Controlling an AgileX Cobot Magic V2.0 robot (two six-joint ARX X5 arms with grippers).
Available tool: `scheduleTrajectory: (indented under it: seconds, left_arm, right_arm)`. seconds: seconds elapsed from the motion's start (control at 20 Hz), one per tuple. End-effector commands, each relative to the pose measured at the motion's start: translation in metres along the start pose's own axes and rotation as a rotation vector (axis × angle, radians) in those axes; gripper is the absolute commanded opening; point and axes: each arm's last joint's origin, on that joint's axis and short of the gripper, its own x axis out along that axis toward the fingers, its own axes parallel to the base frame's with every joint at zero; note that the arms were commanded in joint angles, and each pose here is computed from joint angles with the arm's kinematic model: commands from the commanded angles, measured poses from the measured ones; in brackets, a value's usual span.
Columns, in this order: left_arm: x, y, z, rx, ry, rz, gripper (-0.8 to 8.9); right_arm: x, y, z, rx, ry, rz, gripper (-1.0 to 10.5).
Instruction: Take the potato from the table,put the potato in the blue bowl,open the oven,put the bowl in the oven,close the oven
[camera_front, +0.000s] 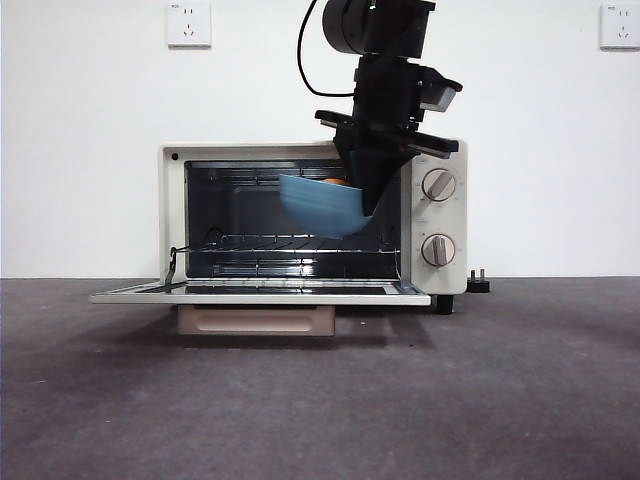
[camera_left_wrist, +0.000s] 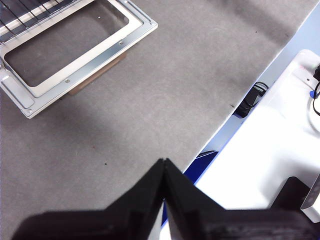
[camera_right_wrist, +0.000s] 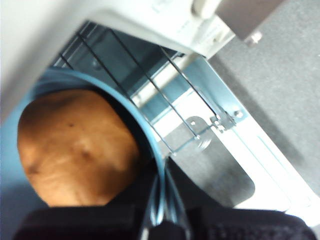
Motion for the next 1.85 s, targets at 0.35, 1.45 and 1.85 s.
scheduleTrajectory:
  seconds: [0.35,1.45,1.85]
  left_arm:
    - [0.001,0.000,-0.001,0.007,-0.001,0.001,-0.06]
    - [0.001,0.000,-0.001,0.013,-0.001,0.001,-0.06]
    - [0.000,0.000,-0.001,0.013,-0.003,0.001,-0.06]
  right_arm:
    - [0.010,0.003,-0.001,0.013,-0.026,-0.003,0.1]
    - [0.000,0.011,-0.004,-0.068,-0.039,0.057,1.4]
    - [-0.006,0.014,-0.006,-0.088,-0.059,0.057,1.4]
